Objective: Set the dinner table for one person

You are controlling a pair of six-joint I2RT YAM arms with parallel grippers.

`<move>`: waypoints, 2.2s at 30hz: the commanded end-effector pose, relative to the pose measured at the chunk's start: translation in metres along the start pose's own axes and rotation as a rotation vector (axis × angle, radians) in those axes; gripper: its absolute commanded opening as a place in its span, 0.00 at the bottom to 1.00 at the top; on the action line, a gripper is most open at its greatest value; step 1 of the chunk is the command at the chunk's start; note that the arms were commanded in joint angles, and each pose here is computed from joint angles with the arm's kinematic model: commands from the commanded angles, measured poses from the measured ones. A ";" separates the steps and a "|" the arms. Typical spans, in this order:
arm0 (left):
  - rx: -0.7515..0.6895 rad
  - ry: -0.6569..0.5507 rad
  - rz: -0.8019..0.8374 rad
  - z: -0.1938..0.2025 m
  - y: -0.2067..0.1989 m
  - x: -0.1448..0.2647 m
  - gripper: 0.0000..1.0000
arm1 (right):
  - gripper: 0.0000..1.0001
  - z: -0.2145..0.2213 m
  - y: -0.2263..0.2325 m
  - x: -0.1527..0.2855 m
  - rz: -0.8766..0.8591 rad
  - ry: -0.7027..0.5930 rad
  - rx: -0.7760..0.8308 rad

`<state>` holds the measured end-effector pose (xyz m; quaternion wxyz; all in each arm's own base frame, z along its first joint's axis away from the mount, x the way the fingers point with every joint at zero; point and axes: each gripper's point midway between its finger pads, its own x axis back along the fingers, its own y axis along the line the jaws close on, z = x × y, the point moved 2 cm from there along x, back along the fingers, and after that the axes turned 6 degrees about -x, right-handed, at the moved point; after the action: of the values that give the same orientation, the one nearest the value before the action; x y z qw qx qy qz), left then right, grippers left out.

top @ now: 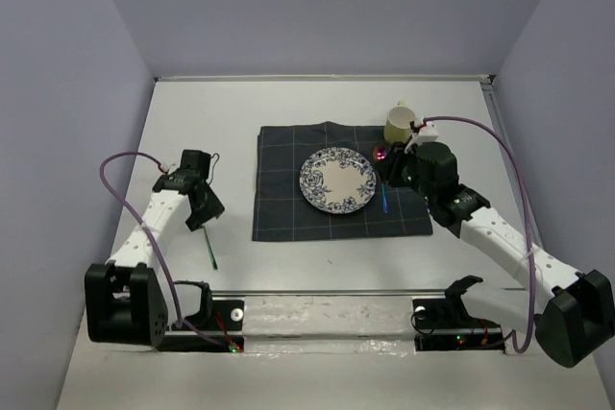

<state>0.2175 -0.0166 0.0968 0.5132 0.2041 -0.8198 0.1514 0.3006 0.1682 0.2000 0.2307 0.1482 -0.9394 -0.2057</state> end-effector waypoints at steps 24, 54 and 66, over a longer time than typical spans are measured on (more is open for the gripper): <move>0.049 0.231 0.038 0.012 0.015 -0.077 0.25 | 0.34 -0.013 0.006 0.010 -0.033 -0.056 0.016; -0.365 -0.294 0.382 -0.080 -0.182 0.037 0.00 | 0.33 -0.024 -0.022 0.014 0.120 -0.189 -0.039; -0.500 -0.204 0.398 -0.058 -0.226 -0.003 0.00 | 0.33 -0.019 -0.030 0.005 0.168 -0.168 -0.016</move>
<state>0.3536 -0.1725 0.1042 0.4630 -0.0530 -0.8846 0.0157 0.3030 0.1342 0.1908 0.1989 0.0539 -0.9580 -0.1993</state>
